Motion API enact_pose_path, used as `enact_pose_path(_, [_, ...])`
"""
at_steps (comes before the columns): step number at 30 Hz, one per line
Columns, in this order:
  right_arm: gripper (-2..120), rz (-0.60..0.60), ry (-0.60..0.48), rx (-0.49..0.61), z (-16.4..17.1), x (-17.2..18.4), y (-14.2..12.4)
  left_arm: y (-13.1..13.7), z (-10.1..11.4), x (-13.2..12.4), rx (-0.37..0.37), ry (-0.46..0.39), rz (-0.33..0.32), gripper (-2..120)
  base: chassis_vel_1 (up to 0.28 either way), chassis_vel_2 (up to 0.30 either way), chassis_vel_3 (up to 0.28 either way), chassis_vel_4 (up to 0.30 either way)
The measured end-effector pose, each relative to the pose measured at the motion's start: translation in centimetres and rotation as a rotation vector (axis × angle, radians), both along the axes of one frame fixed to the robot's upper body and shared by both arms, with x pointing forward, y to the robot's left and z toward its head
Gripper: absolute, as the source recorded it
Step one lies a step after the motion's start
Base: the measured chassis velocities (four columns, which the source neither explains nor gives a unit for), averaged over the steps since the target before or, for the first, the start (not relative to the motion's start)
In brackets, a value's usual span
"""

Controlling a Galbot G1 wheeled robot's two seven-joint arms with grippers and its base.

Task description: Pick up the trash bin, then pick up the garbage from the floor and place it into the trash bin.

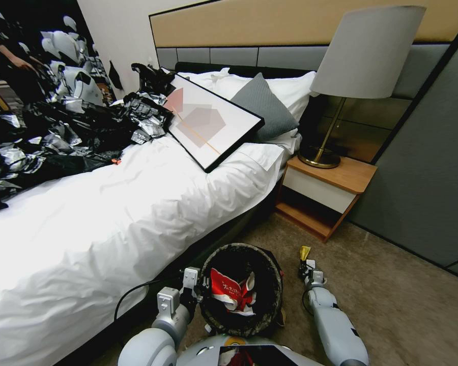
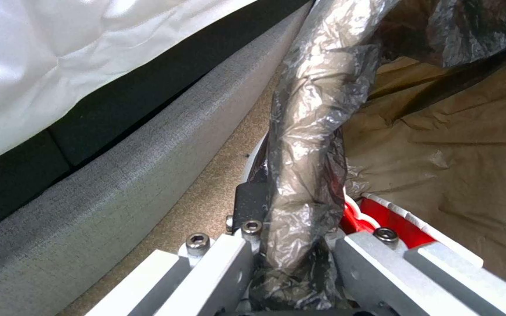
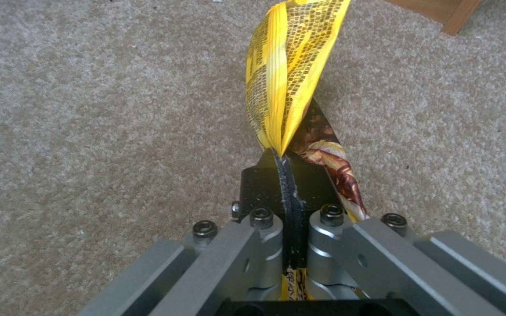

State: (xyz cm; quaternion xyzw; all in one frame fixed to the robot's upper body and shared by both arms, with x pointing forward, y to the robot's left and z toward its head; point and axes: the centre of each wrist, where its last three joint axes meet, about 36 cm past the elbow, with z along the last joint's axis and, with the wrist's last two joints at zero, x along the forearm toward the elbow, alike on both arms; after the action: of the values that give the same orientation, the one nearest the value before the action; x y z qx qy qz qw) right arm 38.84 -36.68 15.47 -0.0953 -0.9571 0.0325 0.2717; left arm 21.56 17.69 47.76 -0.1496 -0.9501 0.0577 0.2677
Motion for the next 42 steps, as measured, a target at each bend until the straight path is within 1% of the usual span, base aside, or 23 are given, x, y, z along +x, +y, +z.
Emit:
enact_pose_path(7, [0, 0.003, -0.011, -0.006, 0.3, 0.0, -0.2, -0.1, -0.1, 0.0, -0.002, 0.002, -0.004, 0, 0.0, 0.0, 0.0, 0.0])
enact_pose_path(13, [0, 0.012, -0.054, -0.018, 1.2, 0.0, 0.2, -0.3, -0.1, -0.1, -0.005, 0.005, -0.007, 0, 0.0, 0.0, 0.0, 0.0])
enact_pose_path(14, [0, 0.017, -0.075, -0.021, 1.6, 0.1, 0.4, -0.3, -0.1, -0.1, -0.005, 0.005, -0.007, 0, 0.0, 0.0, 0.0, 0.0])
enact_pose_path(16, [0, 0.048, -0.199, -0.015, 4.1, 0.6, 1.2, -0.4, -0.1, -0.1, -0.007, 0.006, -0.01, 0, 0.0, 0.0, 0.0, 0.0])
enact_pose_path(17, [0, 0.048, -0.199, -0.015, 4.1, 0.6, 1.2, -0.4, -0.1, -0.1, -0.007, 0.006, -0.01, 0, 0.0, 0.0, 0.0, 0.0])
enact_pose_path(20, [0, 0.123, -0.404, 0.017, 9.3, 1.4, 2.9, -0.4, -0.3, -0.1, -0.004, 0.008, -0.013, 0, 0.0, 0.0, 0.0, 0.0])
enact_pose_path(21, [0, 0.123, -0.404, 0.017, 9.3, 1.4, 2.9, -0.4, -0.3, -0.1, -0.004, 0.008, -0.013, 0, 0.0, 0.0, 0.0, 0.0])
enact_pose_path(23, [0, 0.215, -0.551, 0.058, 12.7, 1.5, 4.2, -0.4, -0.3, 0.0, -0.001, 0.008, -0.013, 0, 0.0, 0.0, 0.0, 0.0])
enact_pose_path(24, [0, 0.215, -0.551, 0.058, 12.7, 1.5, 4.2, -0.4, -0.3, 0.0, -0.001, 0.008, -0.013, 0, 0.0, 0.0, 0.0, 0.0])
enact_pose_path(25, [0, 0.296, -0.656, 0.085, 14.8, 1.4, 5.2, -0.3, -0.4, 0.1, -0.001, 0.006, -0.01, 0, 0.0, 0.0, 0.0, 0.0])
enact_pose_path(26, [0, 0.344, -0.716, 0.105, 16.1, 1.3, 5.8, -0.3, -0.4, 0.2, 0.0, 0.006, -0.009, 0, 0.0, 0.0, 0.0, 0.0])
enact_pose_path(27, [0, 0.344, -0.716, 0.105, 16.1, 1.3, 5.8, -0.3, -0.4, 0.2, 0.0, 0.006, -0.009, 0, 0.0, 0.0, 0.0, 0.0])
enact_pose_path(28, [0, 0.438, -0.824, 0.151, 18.7, 0.8, 7.2, -0.2, -0.5, 0.3, 0.001, 0.006, -0.007, 0, 0.0, 0.0, 0.0, 0.0])
enact_pose_path(29, [0, 0.488, -0.873, 0.178, 20.1, 0.3, 8.0, -0.2, -0.6, 0.3, 0.002, 0.007, -0.006, 0, 0.0, 0.0, 0.0, 0.0])
enact_pose_path(30, [0, 0.488, -0.873, 0.178, 20.1, 0.3, 8.0, -0.2, -0.6, 0.3, 0.002, 0.007, -0.006, 0, 0.0, 0.0, 0.0, 0.0])
enact_pose_path(31, [0, 0.58, -0.936, 0.222, 21.9, -0.7, 9.2, -0.1, -0.6, 0.4, 0.0, 0.007, -0.002, 0, 0.0, 0.0, 0.0, 0.0])
enact_pose_path(32, [0, 0.631, -0.965, 0.24, 22.9, -1.3, 9.9, -0.1, -0.6, 0.4, 0.0, 0.007, -0.001, 0, 0.0, 0.0, 0.0, 0.0])
enact_pose_path(34, [0, 0.672, -0.986, 0.252, 23.6, -1.8, 10.3, -0.1, -0.6, 0.4, -0.001, 0.007, 0.001, 0, 0.0, 0.0, 0.0, 0.0])
enact_pose_path(36, [0, 0.792, -1.025, 0.282, 25.6, -3.6, 11.6, 0.0, -0.6, 0.5, 0.0, 0.006, 0.004, 0, 0.0, 0.0, 0.0, 0.0])
enact_pose_path(37, [0, 0.792, -1.025, 0.282, 25.6, -3.6, 11.6, 0.0, -0.6, 0.5, 0.0, 0.006, 0.004, 0, 0.0, 0.0, 0.0, 0.0])
enact_pose_path(38, [0, 0.87, -1.048, 0.309, 26.9, -4.8, 12.2, 0.1, -0.7, 0.6, 0.001, 0.007, 0.005, 0, 0.0, 0.0, 0.0, 0.0])
enact_pose_path(40, [0, 0.984, -1.025, 0.381, 27.8, -7.4, 13.2, 0.1, -0.9, 0.7, 0.002, 0.009, 0.005, 0, 0.0, 0.0, 0.0, 0.0])
enact_pose_path(42, [0, 1.011, -1.01, 0.397, 27.8, -8.0, 13.4, 0.1, -0.9, 0.8, 0.001, 0.009, 0.005, 0, 0.0, 0.0, 0.0, 0.0])
